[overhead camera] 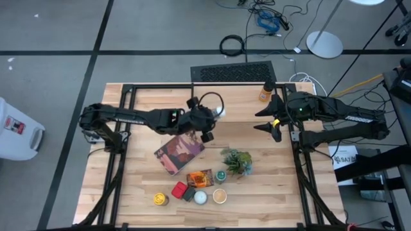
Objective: Shelf spices
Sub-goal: Put the white seasoning bottle on the shelf
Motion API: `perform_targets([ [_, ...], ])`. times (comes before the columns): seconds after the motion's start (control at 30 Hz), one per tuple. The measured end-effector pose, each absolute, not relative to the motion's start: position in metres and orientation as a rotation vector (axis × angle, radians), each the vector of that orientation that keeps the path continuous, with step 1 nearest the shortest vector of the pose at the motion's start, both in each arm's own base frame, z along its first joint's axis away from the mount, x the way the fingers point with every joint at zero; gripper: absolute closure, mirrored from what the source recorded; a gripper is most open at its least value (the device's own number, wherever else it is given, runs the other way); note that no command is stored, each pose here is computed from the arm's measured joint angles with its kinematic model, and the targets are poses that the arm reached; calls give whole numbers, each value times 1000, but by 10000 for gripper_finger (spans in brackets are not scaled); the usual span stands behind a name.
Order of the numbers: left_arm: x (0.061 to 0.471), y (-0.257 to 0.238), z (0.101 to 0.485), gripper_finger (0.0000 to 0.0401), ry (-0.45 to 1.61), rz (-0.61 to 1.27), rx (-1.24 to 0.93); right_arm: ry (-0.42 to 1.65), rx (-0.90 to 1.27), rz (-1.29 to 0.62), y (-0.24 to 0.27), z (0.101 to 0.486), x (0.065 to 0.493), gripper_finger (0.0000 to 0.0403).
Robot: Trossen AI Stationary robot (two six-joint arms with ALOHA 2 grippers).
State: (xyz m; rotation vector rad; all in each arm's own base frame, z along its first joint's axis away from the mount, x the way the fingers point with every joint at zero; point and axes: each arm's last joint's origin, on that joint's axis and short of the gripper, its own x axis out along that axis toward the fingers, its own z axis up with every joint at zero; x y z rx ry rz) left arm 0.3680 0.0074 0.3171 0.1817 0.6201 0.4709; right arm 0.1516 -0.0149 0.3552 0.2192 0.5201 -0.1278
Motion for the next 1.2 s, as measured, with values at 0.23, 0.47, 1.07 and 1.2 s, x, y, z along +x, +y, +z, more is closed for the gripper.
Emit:
perform_targets([
  [0.23,375,27,329,202,500,505,200,520,226,-130,-15,355,152,145],
  [0.47,379,45,342,202,368,512,204,519,227,-130,-15,355,152,145],
  [1.07,429,118,285,202,157,524,85,524,208,-125,-15,355,151,145],
  [1.2,442,126,262,202,121,544,83,532,209,-126,-15,354,151,145],
])
